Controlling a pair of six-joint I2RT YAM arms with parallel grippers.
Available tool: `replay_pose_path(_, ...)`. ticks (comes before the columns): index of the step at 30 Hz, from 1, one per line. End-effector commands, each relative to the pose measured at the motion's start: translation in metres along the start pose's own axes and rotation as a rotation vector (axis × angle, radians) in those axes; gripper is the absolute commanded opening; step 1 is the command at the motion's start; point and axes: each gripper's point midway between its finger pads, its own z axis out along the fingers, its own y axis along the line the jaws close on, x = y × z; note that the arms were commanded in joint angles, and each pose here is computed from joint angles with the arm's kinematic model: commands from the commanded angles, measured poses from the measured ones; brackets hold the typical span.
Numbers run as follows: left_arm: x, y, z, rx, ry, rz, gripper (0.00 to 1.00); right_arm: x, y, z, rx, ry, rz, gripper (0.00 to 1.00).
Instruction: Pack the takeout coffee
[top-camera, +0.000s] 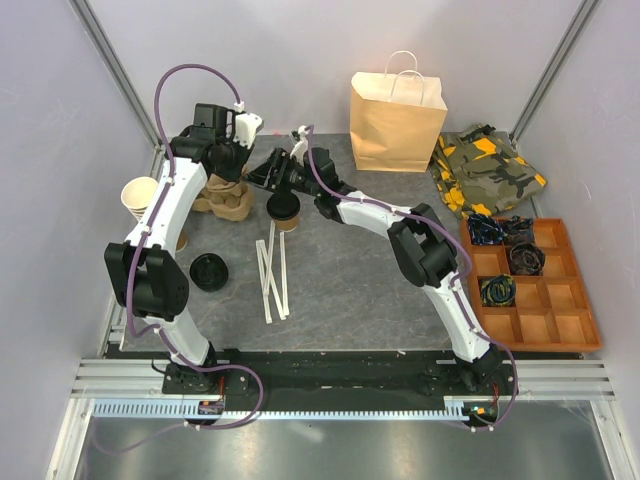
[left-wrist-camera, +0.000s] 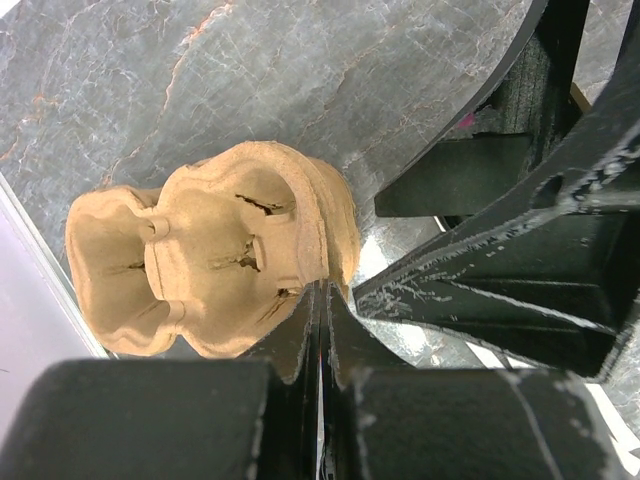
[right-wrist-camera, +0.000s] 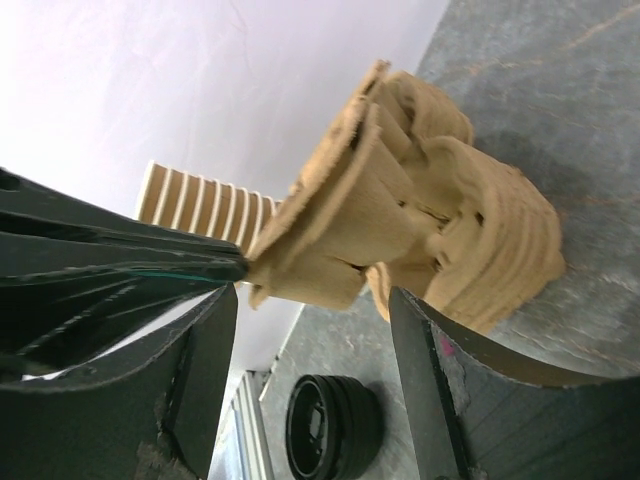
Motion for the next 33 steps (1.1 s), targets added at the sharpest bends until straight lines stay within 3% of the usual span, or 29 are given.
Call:
replay_pose_path(1,-0.024,0.008,-0.019,-0.025,-0.096,-0.012,0.02,-0.013,0.032,-0.001,-0.099,-0.039,-0.007,0.71)
replay_pose_path(21,-0.021,0.004,-0.021,-0.005,-0.098,-0.021,0.02,-0.008,0.007,0.013,-0.043,-0.07,0.034,0.65)
replay_pose_path(33,-0.021,0.004,-0.021,-0.008,-0.097,-0.018,0.02,-0.011,0.023,0.011,-0.103,-0.071,0.052,0.65)
